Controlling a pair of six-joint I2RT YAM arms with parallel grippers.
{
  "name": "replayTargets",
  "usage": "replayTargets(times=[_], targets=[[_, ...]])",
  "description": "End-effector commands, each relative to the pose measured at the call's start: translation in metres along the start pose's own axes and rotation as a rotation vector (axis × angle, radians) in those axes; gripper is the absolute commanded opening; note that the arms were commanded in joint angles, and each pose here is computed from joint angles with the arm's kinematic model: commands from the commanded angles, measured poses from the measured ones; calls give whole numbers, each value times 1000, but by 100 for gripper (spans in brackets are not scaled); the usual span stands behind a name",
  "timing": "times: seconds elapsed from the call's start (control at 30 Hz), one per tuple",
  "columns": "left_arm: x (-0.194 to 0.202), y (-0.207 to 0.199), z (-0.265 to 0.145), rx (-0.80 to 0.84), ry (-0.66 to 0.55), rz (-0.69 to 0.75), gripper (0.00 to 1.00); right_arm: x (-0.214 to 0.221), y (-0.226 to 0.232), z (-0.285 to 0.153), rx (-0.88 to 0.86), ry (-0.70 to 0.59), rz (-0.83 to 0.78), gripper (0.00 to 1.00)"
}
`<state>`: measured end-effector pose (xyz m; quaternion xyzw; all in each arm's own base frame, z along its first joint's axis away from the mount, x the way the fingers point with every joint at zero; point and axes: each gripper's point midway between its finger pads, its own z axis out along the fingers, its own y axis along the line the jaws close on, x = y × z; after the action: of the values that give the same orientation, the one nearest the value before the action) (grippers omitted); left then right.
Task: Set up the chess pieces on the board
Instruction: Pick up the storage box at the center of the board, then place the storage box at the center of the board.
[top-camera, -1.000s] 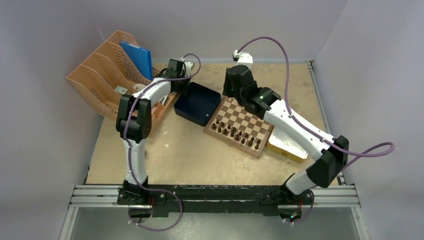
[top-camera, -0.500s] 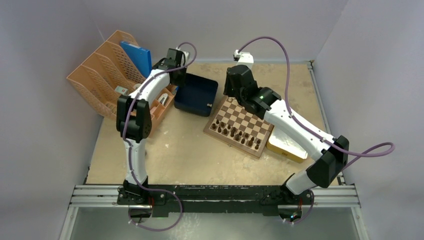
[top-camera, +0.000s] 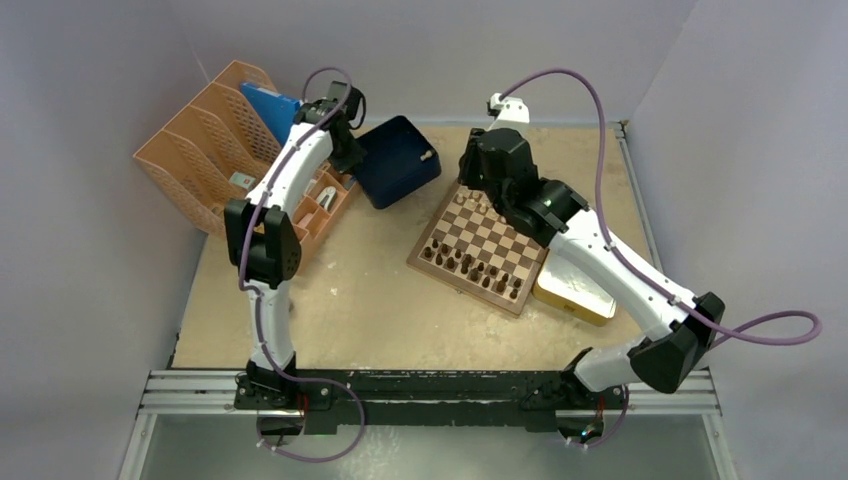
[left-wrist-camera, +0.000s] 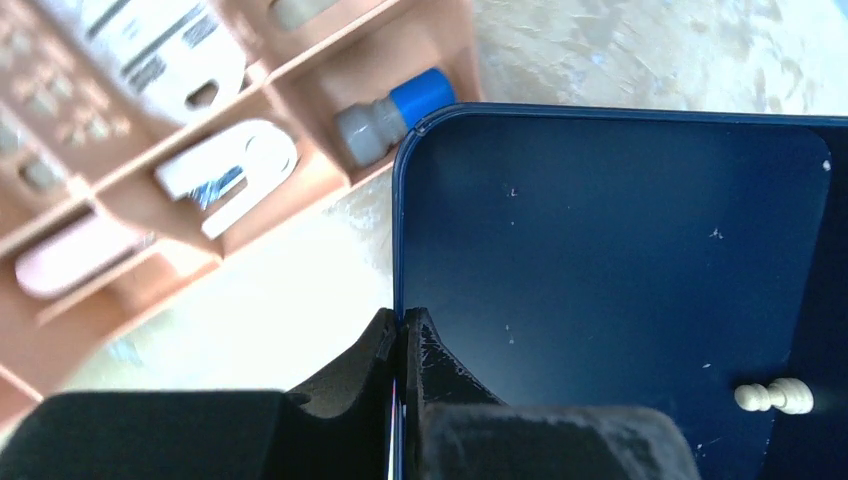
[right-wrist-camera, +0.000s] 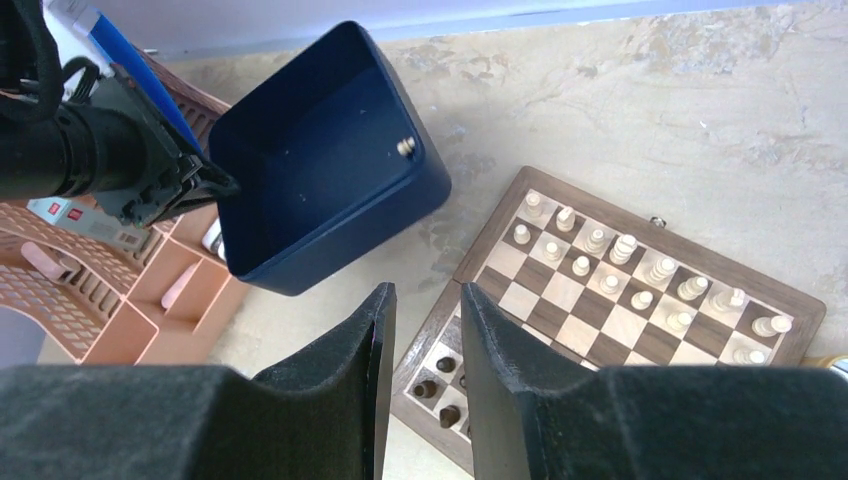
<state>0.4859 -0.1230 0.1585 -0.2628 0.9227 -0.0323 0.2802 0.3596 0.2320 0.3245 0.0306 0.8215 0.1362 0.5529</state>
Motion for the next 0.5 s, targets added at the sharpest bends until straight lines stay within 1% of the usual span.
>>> replayTargets(times=[0.0,0.1,0.23,0.3,0.4,0.47], targets=[[20,13,-19,-167,50,-387,0,-19,-7,-12,6,-69,23,33],[33,11,-15,-182,77,-485,0,-19,-11,-17,6,-77,25,33],[49,9,-12,-228,52,-562,0,-24,-14,-23,2,-90,16,33],[58,8,-7,-254,53,-590,0,-26,-14,-25,0,-95,9,33],[73,14,8,-318,23,-606,0,-27,-16,-28,0,-100,6,33],[82,16,16,-338,40,-613,0,-27,-17,-30,-2,-101,5,33]])
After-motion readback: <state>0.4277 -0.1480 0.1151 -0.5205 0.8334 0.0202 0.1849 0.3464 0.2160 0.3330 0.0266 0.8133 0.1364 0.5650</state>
